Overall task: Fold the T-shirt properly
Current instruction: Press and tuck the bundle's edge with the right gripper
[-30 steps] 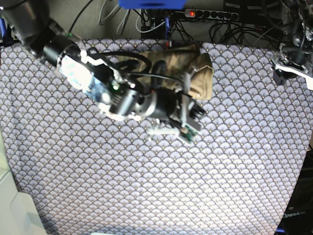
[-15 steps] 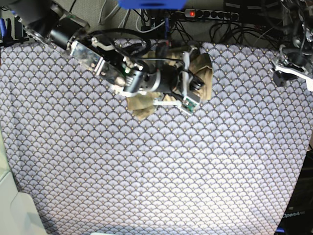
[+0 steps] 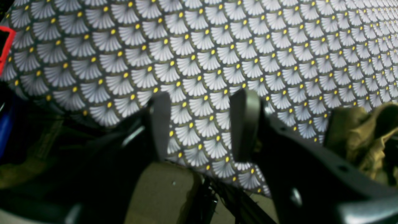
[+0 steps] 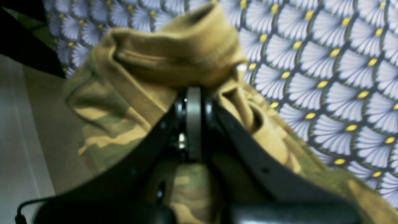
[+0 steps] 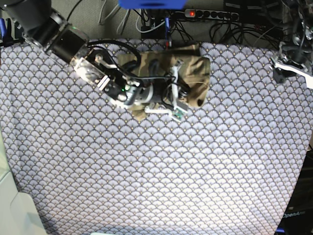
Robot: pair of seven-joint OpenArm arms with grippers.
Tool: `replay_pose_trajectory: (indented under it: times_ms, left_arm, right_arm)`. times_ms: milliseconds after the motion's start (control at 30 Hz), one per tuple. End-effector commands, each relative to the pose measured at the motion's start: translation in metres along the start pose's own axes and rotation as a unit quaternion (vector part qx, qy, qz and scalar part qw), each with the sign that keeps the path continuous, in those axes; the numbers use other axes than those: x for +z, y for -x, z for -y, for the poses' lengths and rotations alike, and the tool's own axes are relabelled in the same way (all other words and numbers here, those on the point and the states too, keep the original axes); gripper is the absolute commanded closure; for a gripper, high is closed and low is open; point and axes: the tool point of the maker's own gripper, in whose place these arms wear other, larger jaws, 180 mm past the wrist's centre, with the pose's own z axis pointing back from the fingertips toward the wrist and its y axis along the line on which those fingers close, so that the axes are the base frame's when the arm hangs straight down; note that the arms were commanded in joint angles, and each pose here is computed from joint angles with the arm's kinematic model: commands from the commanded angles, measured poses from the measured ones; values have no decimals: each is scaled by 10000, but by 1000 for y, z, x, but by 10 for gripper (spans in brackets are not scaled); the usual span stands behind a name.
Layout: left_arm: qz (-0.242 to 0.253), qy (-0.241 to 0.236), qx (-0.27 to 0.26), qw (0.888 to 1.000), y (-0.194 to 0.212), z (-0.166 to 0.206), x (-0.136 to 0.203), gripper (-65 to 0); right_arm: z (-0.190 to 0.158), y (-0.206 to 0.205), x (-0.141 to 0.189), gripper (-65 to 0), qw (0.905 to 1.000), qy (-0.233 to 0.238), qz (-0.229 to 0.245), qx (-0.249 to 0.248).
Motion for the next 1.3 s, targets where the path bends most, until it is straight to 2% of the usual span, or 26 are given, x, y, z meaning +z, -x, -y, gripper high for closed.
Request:
replay_pose_trajectory:
  times_ms: [0, 100, 167, 333, 433, 500, 633, 800, 900, 1167, 1267]
  left_arm:
    - [155, 8, -82, 9998, -10, 0, 3, -302]
    - [176, 17, -80, 9998, -11, 1, 3, -302]
    - [190, 23, -78, 9998, -12, 1, 3, -302]
    - [204, 28, -76, 9998, -13, 2, 2, -302]
    - [206, 58, -52, 9998, -13, 3, 2, -302]
    - [226, 76, -50, 9997, -14, 4, 3, -302]
    - [301, 108, -50, 9995, -20, 7, 2, -302]
    - [288, 109, -30, 9995, -19, 6, 2, -302]
    - [288, 109, -30, 9995, -19, 6, 2, -302]
    - [339, 130, -22, 9993, -23, 9, 0, -302]
    - [339, 130, -22, 9993, -23, 9, 0, -302]
  right_arm:
    - [1, -15, 3, 0, 9997, -42, 220, 83]
    - [-8, -13, 4, 0, 9996, -126, 241, 63]
    - [-16, -26, 11, 0, 9988, -183, 416, 205]
    - [-39, -57, 49, 0, 9939, -276, 677, 823]
    - [-44, -71, 65, 0, 9920, -209, 756, 987]
    - [-37, -75, 74, 0, 9919, -74, 775, 1004]
    - [9, -64, 97, 0, 9923, 501, 638, 938]
    - [38, -48, 118, 0, 9890, 712, 475, 1203]
    - [52, -31, 122, 0, 9907, 791, 466, 1004]
    - [41, -7, 115, 0, 9943, 625, 538, 675]
    - [52, 9, 108, 0, 9959, 665, 439, 434]
